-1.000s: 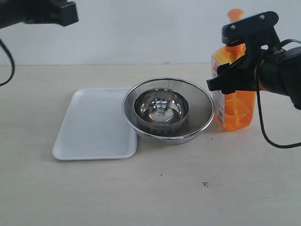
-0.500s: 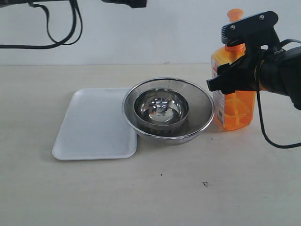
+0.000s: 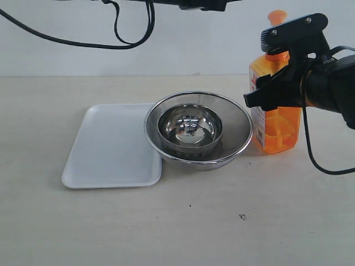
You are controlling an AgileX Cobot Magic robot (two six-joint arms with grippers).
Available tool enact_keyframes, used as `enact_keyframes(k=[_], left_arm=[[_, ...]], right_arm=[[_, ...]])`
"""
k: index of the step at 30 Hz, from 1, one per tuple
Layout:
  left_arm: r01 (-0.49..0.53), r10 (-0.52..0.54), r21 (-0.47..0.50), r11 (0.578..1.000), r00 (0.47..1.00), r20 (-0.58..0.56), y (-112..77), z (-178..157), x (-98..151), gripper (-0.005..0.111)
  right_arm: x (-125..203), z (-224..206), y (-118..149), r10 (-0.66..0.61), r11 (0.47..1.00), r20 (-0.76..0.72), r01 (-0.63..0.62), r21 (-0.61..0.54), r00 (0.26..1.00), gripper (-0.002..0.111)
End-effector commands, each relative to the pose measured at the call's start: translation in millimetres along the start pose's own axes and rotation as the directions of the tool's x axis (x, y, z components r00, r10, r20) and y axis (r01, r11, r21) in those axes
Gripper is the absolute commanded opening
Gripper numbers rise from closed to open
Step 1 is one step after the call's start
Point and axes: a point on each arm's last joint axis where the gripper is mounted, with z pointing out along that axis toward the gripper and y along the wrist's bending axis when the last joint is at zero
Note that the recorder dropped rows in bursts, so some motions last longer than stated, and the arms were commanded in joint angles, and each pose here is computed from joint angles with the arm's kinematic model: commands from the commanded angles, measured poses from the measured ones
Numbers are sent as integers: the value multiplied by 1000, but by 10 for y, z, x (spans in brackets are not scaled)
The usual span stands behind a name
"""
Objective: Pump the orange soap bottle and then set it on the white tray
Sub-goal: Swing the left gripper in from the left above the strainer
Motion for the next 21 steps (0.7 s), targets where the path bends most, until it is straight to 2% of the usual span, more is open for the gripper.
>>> enact_keyframes(k=[1, 5, 9, 13, 21], left_arm=[[-15, 14, 52, 999, 1000, 15, -89, 141, -96, 5], [-64, 65, 45, 997, 998, -6, -163, 331, -175, 5], [-29, 29, 33, 999, 1000, 7, -179, 481, -195, 5], [11, -11, 5, 1000, 1000, 9, -112, 563, -153, 5], [43, -43, 18, 999, 999, -6, -75, 695, -36, 5]], right_arm=[[54, 13, 20, 7, 1000, -23, -7, -17, 1000, 0], [54, 13, 20, 7, 1000, -23, -7, -17, 1000, 0], [54, 13, 20, 0, 1000, -23, 0, -17, 1000, 0], [55, 13, 30, -4, 1000, -24, 4, -28, 1000, 0], [56, 13, 38, -10, 999, -25, 9, -37, 1000, 0]])
